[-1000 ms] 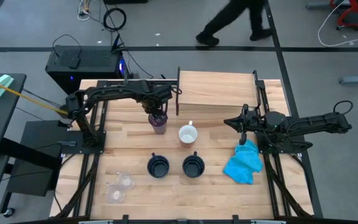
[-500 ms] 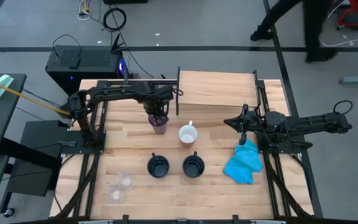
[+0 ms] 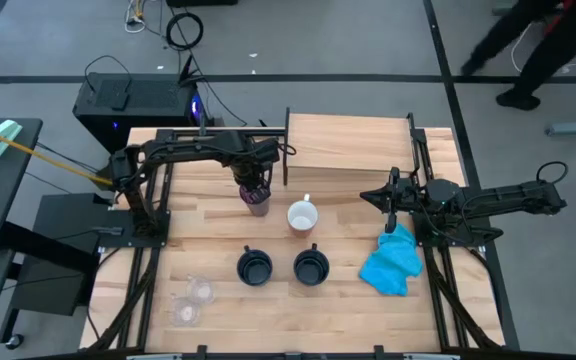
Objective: Stack small to large cups/mugs on shelf
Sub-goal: Put the purple cup on the shelf
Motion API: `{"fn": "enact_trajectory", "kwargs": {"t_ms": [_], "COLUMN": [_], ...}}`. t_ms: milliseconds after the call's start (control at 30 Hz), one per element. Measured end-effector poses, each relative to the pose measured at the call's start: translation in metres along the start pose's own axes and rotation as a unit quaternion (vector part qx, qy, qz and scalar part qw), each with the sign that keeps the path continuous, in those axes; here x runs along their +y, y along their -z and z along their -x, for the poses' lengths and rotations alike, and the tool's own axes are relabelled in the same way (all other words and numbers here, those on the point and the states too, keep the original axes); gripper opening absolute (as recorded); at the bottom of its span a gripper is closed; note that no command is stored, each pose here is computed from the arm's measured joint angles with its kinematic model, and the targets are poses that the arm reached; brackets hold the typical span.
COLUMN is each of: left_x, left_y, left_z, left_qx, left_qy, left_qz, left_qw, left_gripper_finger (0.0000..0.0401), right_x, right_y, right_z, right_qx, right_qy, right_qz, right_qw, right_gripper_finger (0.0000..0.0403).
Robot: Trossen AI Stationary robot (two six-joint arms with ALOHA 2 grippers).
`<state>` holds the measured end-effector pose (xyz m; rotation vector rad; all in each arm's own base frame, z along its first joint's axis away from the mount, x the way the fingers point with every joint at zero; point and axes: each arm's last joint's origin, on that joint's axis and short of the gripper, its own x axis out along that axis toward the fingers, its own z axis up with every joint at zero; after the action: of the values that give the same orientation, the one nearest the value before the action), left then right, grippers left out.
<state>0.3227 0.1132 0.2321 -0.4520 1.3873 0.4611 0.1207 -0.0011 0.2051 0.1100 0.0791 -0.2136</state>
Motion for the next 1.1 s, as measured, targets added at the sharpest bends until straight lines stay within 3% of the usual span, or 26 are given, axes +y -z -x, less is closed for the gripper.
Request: {"fn": "enact_trajectory", "kwargs": {"t_ms": [333, 633, 1100], "left_x": [0.000, -0.009, -0.021], "left_y": [-0.002, -0.007, -0.014], "left_z": [0.008, 0.052, 0.117], "left_qx": [0.002, 0.005, -0.071], "left_qy": [0.014, 0.026, 0.048], "left_qz": [-0.009, -0.019, -0.014], "left_qw": [1.000, 0.999, 0.996], "left_gripper_finger": [0.0013, 0.0013, 0.0013], "right_x": [0.000, 0.000, 0.000], "right_y": [0.000, 0.000, 0.000], "right_z": [0.000, 0.000, 0.000], "right_qx": [0.000, 0.000, -0.001], "right_qy": [0.000, 0.000, 0.000], "right_qz": [-0.002, -0.004, -0.004], "right_qw": [1.000, 1.000, 1.000], "right_gripper_finger": [0.0016, 0.0016, 0.0016]}}
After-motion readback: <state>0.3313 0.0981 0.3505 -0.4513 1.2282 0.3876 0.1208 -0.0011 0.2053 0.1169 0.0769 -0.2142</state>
